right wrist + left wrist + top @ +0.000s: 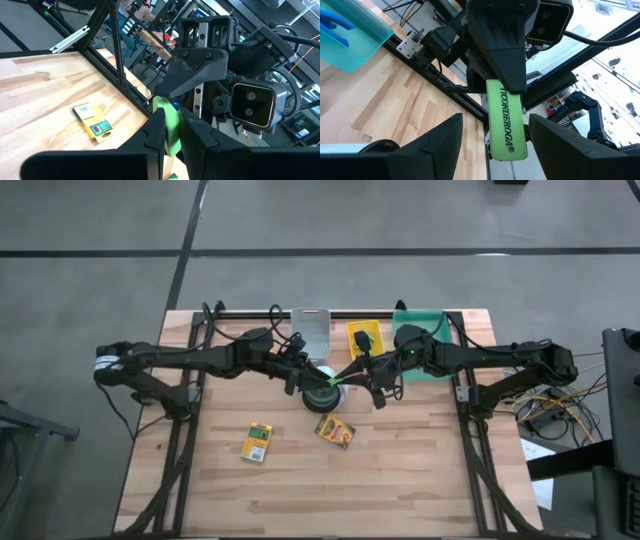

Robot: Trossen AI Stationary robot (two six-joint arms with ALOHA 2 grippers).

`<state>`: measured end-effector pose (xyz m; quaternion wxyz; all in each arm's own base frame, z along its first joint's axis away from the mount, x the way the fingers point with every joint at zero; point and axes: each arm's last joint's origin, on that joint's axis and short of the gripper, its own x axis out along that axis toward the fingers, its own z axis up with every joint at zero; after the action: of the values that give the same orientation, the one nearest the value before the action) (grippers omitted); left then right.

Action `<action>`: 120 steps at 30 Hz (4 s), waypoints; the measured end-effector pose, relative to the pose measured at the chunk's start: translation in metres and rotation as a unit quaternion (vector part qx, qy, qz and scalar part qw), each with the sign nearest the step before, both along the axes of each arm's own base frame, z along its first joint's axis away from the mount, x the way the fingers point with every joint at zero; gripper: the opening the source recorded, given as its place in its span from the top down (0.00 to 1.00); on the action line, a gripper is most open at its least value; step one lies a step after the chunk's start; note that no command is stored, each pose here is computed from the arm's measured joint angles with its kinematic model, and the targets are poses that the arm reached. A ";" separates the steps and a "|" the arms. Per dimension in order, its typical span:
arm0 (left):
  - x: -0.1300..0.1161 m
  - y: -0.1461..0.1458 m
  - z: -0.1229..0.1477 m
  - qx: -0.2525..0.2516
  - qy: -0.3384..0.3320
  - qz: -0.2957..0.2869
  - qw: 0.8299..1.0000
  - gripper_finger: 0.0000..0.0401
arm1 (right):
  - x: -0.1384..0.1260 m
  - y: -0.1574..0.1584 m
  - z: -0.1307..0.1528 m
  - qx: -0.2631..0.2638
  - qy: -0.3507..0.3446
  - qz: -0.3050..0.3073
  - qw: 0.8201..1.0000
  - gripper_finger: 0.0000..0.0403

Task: Pick & Place School Supplies
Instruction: Put the green eraser into the yellow bin, then put the pack of crayon into the gray bin

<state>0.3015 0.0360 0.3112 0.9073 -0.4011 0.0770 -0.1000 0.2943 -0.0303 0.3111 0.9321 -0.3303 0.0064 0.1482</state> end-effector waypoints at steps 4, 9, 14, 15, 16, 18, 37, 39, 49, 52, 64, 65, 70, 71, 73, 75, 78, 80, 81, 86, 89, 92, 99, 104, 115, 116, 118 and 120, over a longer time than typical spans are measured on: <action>-0.001 0.000 0.001 0.000 -0.002 -0.004 1.000 0.42 | 0.000 0.000 0.000 0.000 0.000 0.000 1.000 0.90; -0.005 -0.001 0.005 -0.001 -0.005 -0.023 1.000 0.42 | 0.000 0.000 0.000 -0.002 0.000 -0.002 1.000 0.90; -0.012 -0.003 0.010 0.012 -0.007 -0.034 0.999 0.42 | 0.000 -0.001 0.000 -0.004 0.000 -0.019 1.000 0.90; -0.013 -0.003 0.010 0.013 -0.001 -0.035 0.999 0.42 | 0.000 -0.001 0.000 -0.004 0.001 -0.019 1.000 0.90; -0.015 -0.003 0.010 0.016 0.003 -0.036 0.999 0.42 | 0.000 -0.001 0.000 -0.003 0.001 -0.019 1.000 0.90; -0.020 -0.004 0.010 0.026 0.018 -0.041 0.999 0.42 | -0.001 -0.001 0.001 -0.002 0.001 -0.021 1.000 0.90; -0.071 -0.011 0.032 0.099 0.037 -0.047 0.993 0.42 | -0.030 -0.007 0.011 0.099 0.069 -0.155 0.981 0.90; -0.078 -0.012 0.036 0.109 0.030 -0.044 0.993 0.42 | -0.036 -0.009 0.014 0.126 0.076 -0.165 0.975 0.90; -0.107 -0.011 0.050 0.244 0.007 0.053 0.968 0.42 | -0.066 -0.022 0.023 0.235 0.095 -0.266 0.930 0.90; -0.113 -0.009 0.049 0.270 0.028 0.091 0.958 0.42 | -0.072 -0.029 0.020 0.279 0.113 -0.293 0.907 0.90; -0.112 -0.007 0.046 0.307 0.048 0.116 0.943 0.42 | -0.081 -0.078 -0.006 0.390 0.162 -0.427 0.799 0.90; -0.112 -0.007 0.046 0.307 0.049 0.116 0.943 0.42 | -0.081 -0.084 -0.009 0.401 0.166 -0.433 0.790 0.90; -0.112 -0.007 0.044 0.306 0.058 0.113 0.944 0.42 | -0.081 -0.114 -0.029 0.436 0.187 -0.465 0.748 0.90; -0.113 -0.007 0.044 0.305 0.059 0.112 0.944 0.42 | -0.080 -0.119 -0.033 0.437 0.192 -0.473 0.740 0.90; -0.113 -0.007 0.044 0.305 0.060 0.112 0.944 0.42 | -0.078 -0.127 -0.042 0.440 0.202 -0.484 0.729 0.90; -0.113 -0.007 0.044 0.305 0.060 0.112 0.944 0.42 | -0.074 -0.131 -0.050 0.441 0.216 -0.490 0.720 0.90; -0.113 -0.007 0.044 0.305 0.060 0.112 0.944 0.42 | -0.068 -0.136 -0.064 0.462 0.235 -0.498 0.695 0.90; -0.113 -0.007 0.044 0.305 0.060 0.112 0.944 0.42 | -0.063 -0.139 -0.075 0.487 0.243 -0.508 0.667 0.90; -0.113 -0.007 0.044 0.304 0.062 0.111 0.944 0.42 | -0.061 -0.141 -0.080 0.498 0.248 -0.513 0.654 0.90; -0.113 -0.007 0.043 0.304 0.067 0.110 0.944 0.42 | -0.053 -0.146 -0.106 0.510 0.284 -0.528 0.617 0.87; -0.113 -0.007 0.043 0.304 0.067 0.110 0.944 0.42 | -0.049 -0.148 -0.117 0.520 0.297 -0.535 0.596 0.83; -0.113 -0.007 0.043 0.304 0.067 0.110 0.944 0.42 | -0.048 -0.149 -0.123 0.526 0.301 -0.541 0.583 0.80; -0.113 -0.007 0.043 0.304 0.067 0.110 0.944 0.42 | -0.049 -0.149 -0.120 0.526 0.295 -0.539 0.588 0.72; -0.113 -0.007 0.043 0.305 0.066 0.109 0.944 0.42 | -0.049 -0.149 -0.118 0.525 0.291 -0.537 0.592 0.65; -0.113 -0.007 0.043 0.301 0.067 0.110 0.945 0.42 | -0.048 -0.148 -0.117 0.530 0.297 -0.521 0.600 0.58; -0.113 -0.007 0.043 0.298 0.067 0.111 0.946 0.42 | -0.047 -0.148 -0.117 0.535 0.302 -0.511 0.601 0.58; -0.113 -0.007 0.043 0.294 0.067 0.112 0.947 0.42 | -0.047 -0.146 -0.116 0.548 0.311 -0.487 0.604 0.59; -0.113 -0.007 0.043 0.292 0.068 0.112 0.947 0.42 | -0.045 -0.146 -0.114 0.559 0.317 -0.464 0.610 0.60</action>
<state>0.1887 0.0288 0.3538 0.9827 -0.1304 0.1184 0.0568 0.2491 -0.1758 0.1974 0.8197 0.3695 0.3701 -0.2336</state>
